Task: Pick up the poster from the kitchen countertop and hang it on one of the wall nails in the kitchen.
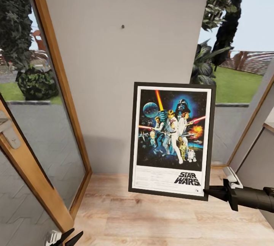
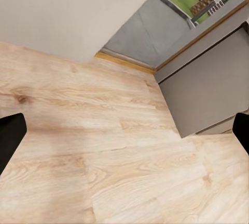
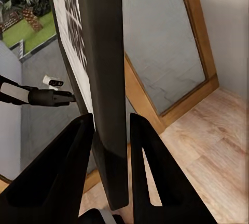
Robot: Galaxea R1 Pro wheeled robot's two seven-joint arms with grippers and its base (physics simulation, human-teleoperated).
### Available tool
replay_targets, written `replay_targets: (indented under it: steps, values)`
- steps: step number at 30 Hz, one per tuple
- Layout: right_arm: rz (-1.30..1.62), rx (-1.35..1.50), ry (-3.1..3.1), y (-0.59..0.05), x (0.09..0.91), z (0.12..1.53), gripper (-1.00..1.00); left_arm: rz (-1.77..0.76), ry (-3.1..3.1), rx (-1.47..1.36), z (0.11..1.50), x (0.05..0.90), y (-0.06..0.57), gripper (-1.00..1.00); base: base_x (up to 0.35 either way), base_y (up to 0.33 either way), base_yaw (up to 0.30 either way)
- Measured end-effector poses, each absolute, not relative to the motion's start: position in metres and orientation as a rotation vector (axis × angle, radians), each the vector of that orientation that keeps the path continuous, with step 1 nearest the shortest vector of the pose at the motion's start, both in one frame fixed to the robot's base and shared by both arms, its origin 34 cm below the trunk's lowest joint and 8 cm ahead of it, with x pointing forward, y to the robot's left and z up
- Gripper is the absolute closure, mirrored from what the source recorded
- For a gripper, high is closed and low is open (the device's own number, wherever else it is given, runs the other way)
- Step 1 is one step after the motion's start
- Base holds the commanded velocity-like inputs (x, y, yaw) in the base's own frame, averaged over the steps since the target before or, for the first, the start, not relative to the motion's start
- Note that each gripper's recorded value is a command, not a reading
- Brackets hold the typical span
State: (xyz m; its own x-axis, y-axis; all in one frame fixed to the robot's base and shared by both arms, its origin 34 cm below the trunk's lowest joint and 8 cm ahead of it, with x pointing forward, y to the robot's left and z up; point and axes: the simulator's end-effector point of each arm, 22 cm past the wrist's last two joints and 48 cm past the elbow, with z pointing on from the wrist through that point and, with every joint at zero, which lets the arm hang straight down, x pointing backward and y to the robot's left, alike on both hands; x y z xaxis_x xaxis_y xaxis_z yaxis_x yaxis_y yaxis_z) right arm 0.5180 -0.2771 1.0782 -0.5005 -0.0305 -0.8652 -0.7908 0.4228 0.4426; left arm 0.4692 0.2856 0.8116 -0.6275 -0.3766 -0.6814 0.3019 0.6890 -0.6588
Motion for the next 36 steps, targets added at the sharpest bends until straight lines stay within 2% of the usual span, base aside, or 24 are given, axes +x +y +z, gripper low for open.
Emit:
replay_targets:
  steps: [25,36]
  values:
    - [1.176,-0.694,1.823,-0.267,0.518,1.079,1.0,-0.982,2.026,-0.062,0.812,0.47,0.286,-1.0,0.004,-0.001,-0.024]
    - [1.13,-0.711,1.754,-0.263,0.558,1.122,1.0,-0.988,2.125,-0.133,0.781,0.406,0.29,-1.0,0.0,0.0,0.0]
